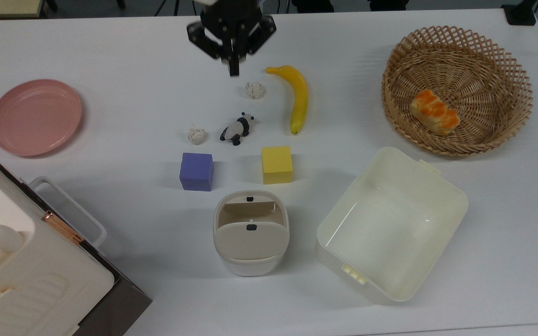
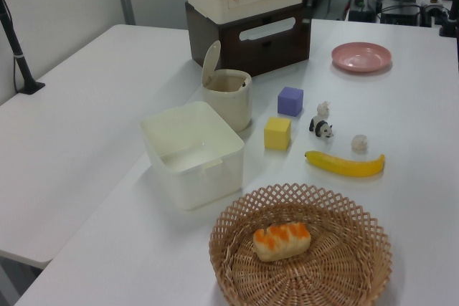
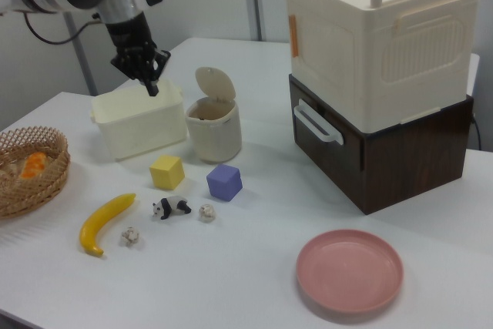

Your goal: Open the trash can

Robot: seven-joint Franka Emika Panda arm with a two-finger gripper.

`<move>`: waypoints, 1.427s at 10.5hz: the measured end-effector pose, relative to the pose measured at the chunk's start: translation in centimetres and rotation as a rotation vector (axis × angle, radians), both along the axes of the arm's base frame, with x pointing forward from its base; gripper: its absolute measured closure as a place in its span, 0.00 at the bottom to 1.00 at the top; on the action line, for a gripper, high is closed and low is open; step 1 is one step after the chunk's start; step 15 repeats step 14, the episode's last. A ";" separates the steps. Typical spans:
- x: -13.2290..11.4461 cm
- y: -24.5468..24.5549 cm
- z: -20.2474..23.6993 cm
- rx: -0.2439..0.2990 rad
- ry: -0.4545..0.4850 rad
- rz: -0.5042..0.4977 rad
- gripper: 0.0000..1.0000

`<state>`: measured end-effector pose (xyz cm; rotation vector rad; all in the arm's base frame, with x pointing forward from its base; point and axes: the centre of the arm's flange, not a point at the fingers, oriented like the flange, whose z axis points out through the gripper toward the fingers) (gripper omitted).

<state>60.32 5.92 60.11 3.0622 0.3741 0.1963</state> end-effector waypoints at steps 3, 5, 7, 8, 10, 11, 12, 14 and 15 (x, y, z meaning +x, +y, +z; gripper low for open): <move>-3.6 -1.2 2.6 -0.007 0.091 -0.019 0.94; -4.7 -1.6 3.5 -0.006 0.107 -0.042 0.73; -4.9 -1.6 3.6 -0.003 0.106 -0.073 0.44; -4.9 -1.6 3.6 -0.003 0.107 -0.076 0.28; -4.9 -1.6 3.5 -0.003 0.111 -0.082 0.01; -5.1 -1.6 3.3 -0.005 0.127 -0.083 0.00; -5.2 -1.6 3.2 -0.007 0.137 -0.084 0.00; -5.2 -1.7 3.2 -0.007 0.139 -0.088 0.00; -5.2 -1.7 3.2 -0.007 0.139 -0.088 0.00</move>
